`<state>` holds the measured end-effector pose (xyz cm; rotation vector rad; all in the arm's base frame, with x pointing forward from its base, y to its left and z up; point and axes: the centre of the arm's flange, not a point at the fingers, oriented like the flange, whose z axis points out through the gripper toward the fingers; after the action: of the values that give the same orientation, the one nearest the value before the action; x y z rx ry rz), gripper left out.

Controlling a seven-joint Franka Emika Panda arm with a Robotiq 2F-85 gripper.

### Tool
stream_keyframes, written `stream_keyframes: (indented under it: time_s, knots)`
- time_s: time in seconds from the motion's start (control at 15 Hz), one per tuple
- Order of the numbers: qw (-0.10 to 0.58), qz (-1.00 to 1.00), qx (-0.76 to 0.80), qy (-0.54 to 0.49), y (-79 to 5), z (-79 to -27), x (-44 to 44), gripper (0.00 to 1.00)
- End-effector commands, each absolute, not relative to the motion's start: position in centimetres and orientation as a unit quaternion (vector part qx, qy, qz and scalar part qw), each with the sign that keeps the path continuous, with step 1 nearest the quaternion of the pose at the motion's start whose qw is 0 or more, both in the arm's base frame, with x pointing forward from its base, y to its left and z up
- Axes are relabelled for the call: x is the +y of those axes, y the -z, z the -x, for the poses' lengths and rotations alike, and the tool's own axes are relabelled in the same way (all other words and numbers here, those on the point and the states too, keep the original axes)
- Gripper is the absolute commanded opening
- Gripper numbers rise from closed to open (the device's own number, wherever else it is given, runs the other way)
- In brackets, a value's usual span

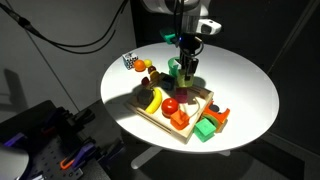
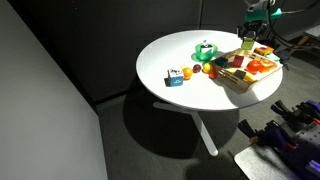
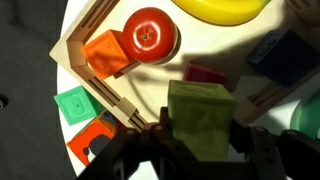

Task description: Put the lime green building block on the tray

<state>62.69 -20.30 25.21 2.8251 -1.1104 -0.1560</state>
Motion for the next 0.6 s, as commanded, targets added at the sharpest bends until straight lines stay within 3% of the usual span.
stream_keyframes:
  time_s: [0.0,0.2,0.53]
  knots:
    - [0.043,-0.915,-0.398,0.045,-26.4,-62.3,-21.0,0.8]
    - [0.043,-0.919,-0.391,0.037,-26.7,-62.1,-20.5,0.99]
    - [0.032,-0.949,-0.313,0.027,-28.0,-61.3,-17.9,1.0]
